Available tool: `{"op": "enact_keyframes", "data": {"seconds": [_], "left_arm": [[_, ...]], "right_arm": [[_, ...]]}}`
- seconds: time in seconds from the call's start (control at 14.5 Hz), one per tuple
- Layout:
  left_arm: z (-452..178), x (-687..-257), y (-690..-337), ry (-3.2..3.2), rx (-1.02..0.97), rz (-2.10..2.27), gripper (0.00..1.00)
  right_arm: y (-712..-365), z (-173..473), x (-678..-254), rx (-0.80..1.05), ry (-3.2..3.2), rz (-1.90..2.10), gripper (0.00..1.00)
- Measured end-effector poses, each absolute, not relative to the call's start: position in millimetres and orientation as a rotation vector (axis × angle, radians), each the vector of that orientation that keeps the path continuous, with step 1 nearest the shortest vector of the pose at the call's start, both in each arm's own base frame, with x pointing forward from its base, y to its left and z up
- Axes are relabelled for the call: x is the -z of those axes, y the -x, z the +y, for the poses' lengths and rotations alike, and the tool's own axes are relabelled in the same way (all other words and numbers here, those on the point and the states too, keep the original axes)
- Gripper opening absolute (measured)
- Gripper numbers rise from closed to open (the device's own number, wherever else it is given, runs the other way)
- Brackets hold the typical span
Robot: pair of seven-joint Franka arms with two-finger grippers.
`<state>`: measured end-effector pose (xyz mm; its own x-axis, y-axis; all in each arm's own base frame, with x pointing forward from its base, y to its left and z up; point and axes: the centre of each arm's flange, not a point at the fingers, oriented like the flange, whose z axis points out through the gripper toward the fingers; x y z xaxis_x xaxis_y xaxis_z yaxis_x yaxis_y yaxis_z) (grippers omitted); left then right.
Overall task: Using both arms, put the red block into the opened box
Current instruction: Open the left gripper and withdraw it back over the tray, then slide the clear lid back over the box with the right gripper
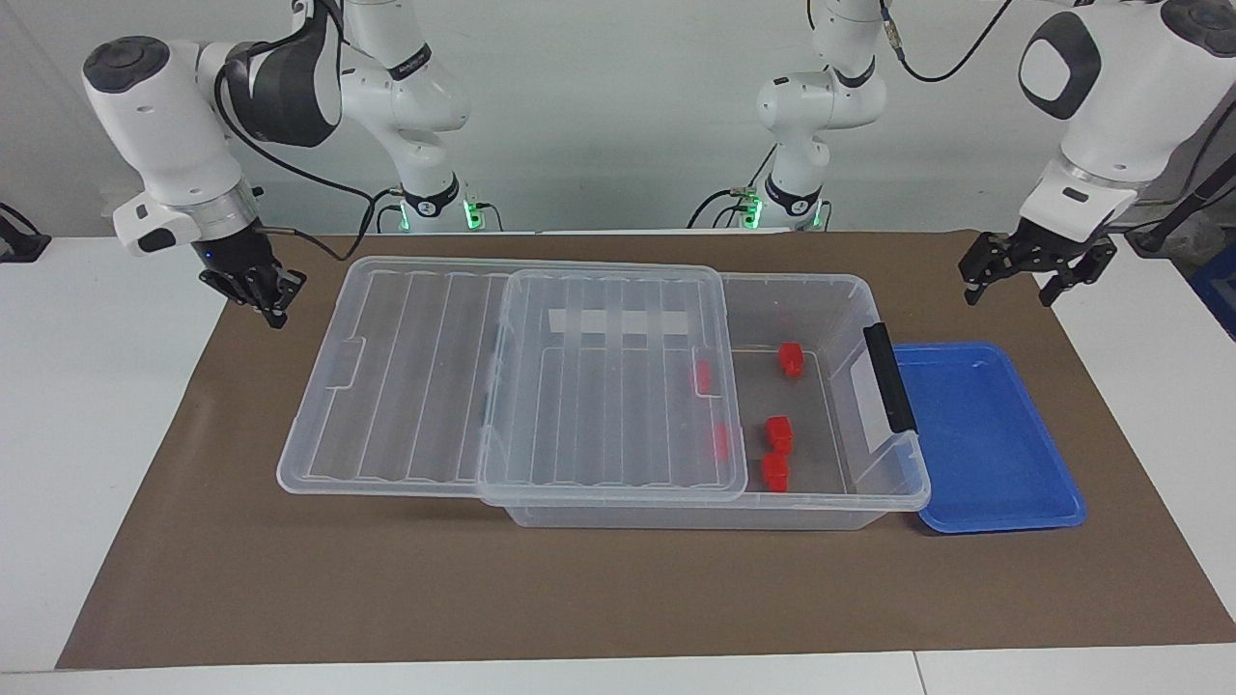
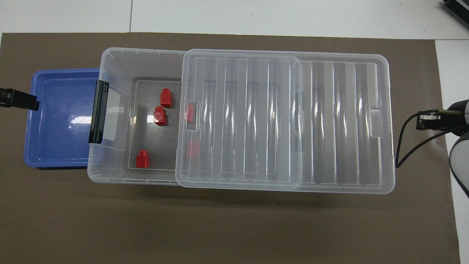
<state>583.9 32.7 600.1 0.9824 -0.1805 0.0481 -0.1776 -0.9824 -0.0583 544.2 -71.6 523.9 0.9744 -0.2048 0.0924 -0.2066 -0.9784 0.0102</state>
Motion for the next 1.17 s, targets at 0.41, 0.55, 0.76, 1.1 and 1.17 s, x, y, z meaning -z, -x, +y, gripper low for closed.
{"op": "enact_keyframes", "data": {"seconds": [0.41,0.55,0.76,1.1,1.17], "left_arm": [[17,-596,-584,3.073,0.072,0.328,1.0],[17,-595,-585,3.07,0.092,0.33,1.0],[14,-604,-578,3.068,0.107,0.335,1.0],[7,-611,-562,3.071,0.088,0.324,1.0],[1,-609,-560,3.074,0.081,0.317,1.0]], "right_arm": [[-542,-67,-489,-0.163,-3.115,-0.322,0.01],[-541,-65,-482,-0.166,-3.116,-0.317,0.01],[-541,-54,-477,-0.159,-3.121,-0.287,0.01],[-543,-4,-475,-0.155,-3.158,-0.167,0.01],[-543,5,-475,-0.153,-3.16,-0.142,0.01]]}}
